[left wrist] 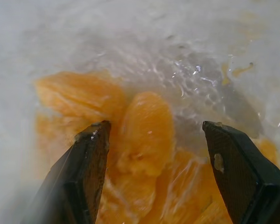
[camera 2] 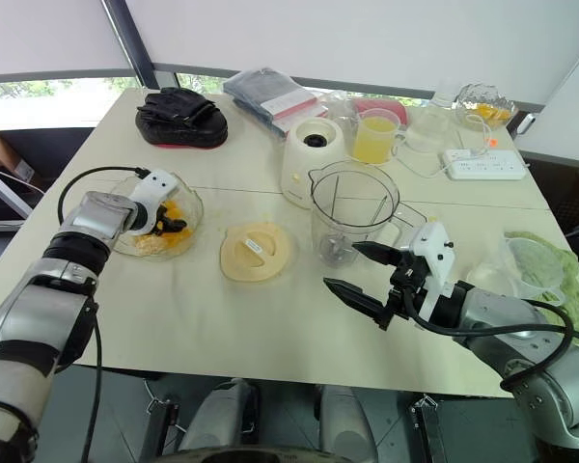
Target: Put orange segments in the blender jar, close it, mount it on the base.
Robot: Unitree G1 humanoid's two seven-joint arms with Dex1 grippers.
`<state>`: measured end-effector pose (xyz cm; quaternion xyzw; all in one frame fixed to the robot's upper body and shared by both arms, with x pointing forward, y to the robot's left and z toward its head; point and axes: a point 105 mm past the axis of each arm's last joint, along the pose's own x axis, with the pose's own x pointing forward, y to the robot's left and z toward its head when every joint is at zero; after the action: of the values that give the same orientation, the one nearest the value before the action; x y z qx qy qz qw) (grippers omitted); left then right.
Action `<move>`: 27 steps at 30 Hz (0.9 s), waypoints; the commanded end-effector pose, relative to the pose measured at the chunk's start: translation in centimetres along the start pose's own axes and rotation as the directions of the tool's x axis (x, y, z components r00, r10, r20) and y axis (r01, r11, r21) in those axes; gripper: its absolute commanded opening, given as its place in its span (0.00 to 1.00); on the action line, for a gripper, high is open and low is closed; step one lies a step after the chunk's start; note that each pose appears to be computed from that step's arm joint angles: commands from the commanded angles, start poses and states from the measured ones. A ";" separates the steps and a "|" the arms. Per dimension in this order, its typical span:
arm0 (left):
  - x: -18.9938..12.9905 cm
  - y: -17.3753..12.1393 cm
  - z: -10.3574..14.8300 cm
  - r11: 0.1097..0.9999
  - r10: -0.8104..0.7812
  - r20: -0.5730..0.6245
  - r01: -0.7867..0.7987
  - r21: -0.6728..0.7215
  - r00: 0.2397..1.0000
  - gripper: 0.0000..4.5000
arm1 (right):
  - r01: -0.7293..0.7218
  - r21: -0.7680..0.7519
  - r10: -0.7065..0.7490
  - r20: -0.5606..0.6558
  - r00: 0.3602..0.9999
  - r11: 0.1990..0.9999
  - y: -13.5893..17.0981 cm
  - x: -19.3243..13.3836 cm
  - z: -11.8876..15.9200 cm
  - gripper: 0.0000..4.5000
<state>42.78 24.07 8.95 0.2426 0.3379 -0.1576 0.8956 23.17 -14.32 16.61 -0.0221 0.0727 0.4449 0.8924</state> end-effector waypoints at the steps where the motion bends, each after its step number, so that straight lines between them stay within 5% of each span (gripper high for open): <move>1: -0.3 1.0 1.4 0.999 0.046 0.039 -0.046 0.000 0.998 0.72 | 0.007 -0.044 -0.006 0.021 1.000 0.999 0.0 -0.2 0.9 0.97; 6: 0.0 1.2 1.1 0.996 0.074 0.029 -0.072 -0.052 0.997 0.67 | 0.014 -0.050 -0.013 0.023 1.000 0.999 0.0 -0.3 1.0 0.97; 9: 0.1 1.1 1.0 0.995 0.077 0.026 -0.075 -0.064 0.997 0.45 | 0.020 -0.052 -0.019 0.020 1.000 0.998 -0.1 -0.4 1.0 0.97; 13: 0.3 1.0 0.9 0.996 0.070 0.023 -0.069 -0.055 0.997 0.01 | 0.025 -0.057 -0.024 0.018 1.000 0.998 -0.2 -0.4 1.0 0.97; 27: 0.1 1.0 2.1 0.994 0.093 0.095 -0.086 -0.067 0.991 0.01 | 0.027 -0.057 -0.026 0.020 0.999 0.998 -0.1 -0.2 0.9 0.97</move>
<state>43.75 24.03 9.03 0.2264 0.3209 -0.1216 0.9116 23.38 -14.65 16.59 -0.0340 0.0731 0.4336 0.8975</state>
